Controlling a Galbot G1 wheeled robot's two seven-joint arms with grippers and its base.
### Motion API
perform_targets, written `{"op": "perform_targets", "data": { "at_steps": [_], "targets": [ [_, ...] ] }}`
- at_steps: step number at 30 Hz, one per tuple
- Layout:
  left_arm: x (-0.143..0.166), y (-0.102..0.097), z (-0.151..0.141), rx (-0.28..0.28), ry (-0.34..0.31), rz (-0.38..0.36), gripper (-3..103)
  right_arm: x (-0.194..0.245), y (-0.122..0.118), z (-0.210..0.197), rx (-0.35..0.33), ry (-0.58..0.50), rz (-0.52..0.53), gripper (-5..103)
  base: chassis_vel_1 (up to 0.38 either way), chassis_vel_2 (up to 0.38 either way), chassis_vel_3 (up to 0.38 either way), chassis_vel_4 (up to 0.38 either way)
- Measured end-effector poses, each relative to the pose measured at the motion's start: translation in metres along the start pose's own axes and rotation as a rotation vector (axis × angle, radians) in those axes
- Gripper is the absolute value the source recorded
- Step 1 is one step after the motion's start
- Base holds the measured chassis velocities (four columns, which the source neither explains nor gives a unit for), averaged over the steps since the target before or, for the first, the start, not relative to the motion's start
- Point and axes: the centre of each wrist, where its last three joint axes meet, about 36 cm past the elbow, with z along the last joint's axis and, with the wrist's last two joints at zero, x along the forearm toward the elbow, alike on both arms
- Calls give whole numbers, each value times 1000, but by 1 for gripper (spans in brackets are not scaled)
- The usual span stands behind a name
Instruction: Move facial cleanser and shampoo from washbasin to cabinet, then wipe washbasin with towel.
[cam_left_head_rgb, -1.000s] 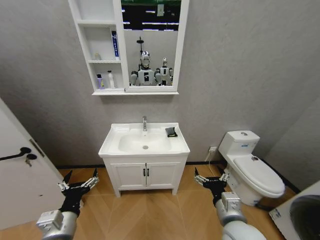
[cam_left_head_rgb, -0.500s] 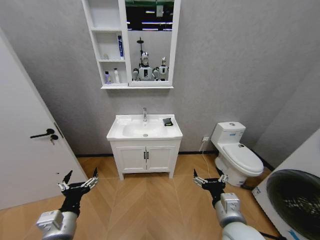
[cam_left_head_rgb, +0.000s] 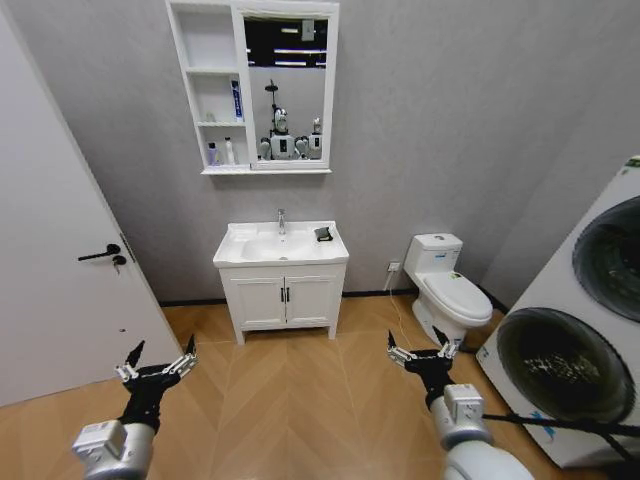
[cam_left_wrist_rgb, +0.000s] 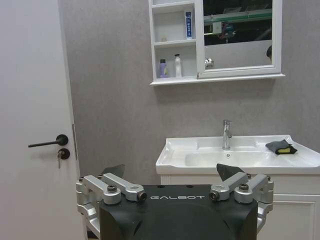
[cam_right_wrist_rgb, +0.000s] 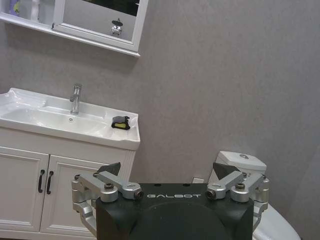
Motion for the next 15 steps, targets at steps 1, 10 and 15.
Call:
{"op": "perform_targets", "data": {
  "at_steps": [1,10,15],
  "targets": [
    [0,0,0,0,0,0,100,0,0,0,0,0,0,100,-38,76,51,-46],
    [0,0,0,0,0,0,100,0,0,0,1,1,1,100,0,0,0,0],
    [0,0,0,0,0,0,100,0,0,0,1,1,1,100,0,0,0,0]
  ]
}}
